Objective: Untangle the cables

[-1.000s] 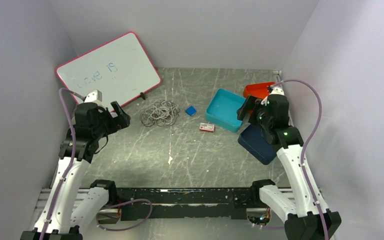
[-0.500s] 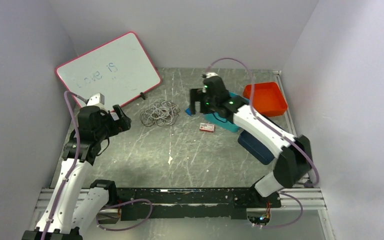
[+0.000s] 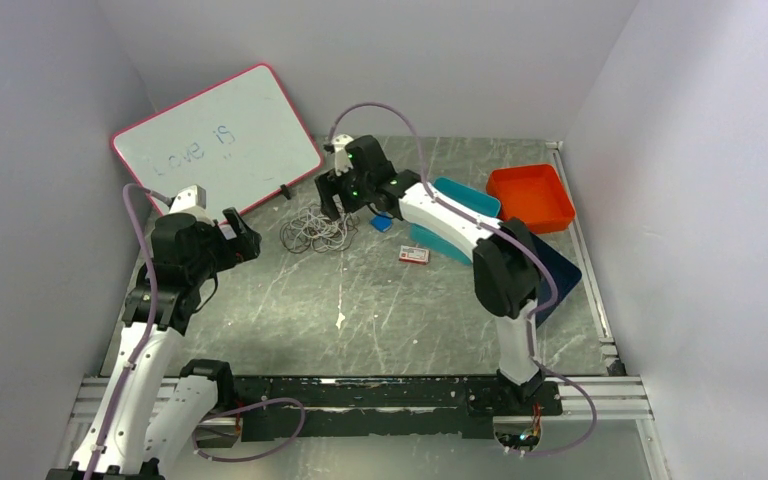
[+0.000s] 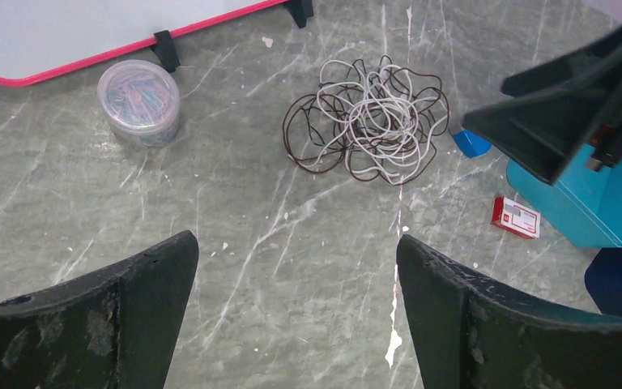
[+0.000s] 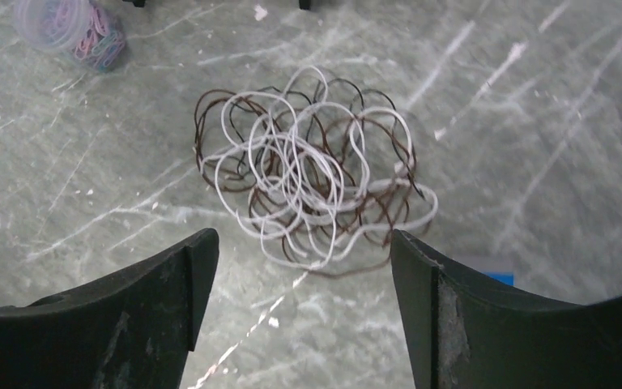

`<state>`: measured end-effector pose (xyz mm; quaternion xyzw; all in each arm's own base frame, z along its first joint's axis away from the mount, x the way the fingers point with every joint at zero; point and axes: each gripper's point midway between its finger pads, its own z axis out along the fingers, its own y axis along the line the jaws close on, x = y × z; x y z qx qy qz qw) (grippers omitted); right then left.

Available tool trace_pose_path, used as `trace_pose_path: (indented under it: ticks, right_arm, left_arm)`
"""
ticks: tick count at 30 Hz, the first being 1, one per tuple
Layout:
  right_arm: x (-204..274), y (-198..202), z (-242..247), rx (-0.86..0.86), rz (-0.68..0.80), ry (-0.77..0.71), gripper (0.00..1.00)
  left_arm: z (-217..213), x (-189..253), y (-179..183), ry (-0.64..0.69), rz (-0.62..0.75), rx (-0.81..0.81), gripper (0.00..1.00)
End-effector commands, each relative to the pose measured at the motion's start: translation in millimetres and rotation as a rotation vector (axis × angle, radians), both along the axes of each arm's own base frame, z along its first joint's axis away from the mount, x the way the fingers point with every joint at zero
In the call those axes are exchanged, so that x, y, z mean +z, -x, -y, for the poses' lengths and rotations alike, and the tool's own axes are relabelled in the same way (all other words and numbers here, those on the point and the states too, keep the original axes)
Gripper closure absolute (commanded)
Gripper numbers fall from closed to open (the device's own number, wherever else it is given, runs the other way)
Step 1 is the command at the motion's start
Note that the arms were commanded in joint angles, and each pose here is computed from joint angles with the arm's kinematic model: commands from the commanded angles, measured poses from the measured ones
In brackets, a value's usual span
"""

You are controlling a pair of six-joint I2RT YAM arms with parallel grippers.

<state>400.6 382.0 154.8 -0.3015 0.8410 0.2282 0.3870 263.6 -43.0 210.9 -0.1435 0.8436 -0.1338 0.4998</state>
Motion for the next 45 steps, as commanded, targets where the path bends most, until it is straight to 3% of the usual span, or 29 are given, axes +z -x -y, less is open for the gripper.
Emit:
trace_pose_path:
  ticks: [1, 13, 24, 39, 45]
  right_arm:
    - [2, -11, -34, 0.157, 0.075, -0.048, 0.22]
    - [-31, -31, -64, 0.208, 0.083, -0.07, 0.39]
    - [-54, -32, -73, 0.24, 0.056, -0.06, 0.48]
    - [-41, -17, -76, 0.256, 0.051, -0.07, 0.49]
    - [-56, -12, -72, 0.237, 0.029, -0.011, 0.56]
  left_arm:
    - [0, 8, -2, -0.001, 0.043, -0.008, 0.03]
    - [4, 4, -4, 0.008, 0.03, -0.022, 0.04]
    - [4, 4, -4, 0.012, 0.035, -0.02, 0.05]
    - [2, 1, -4, 0.012, 0.022, -0.005, 0.07]
    - [2, 0, -5, 0.011, 0.015, -0.003, 0.08]
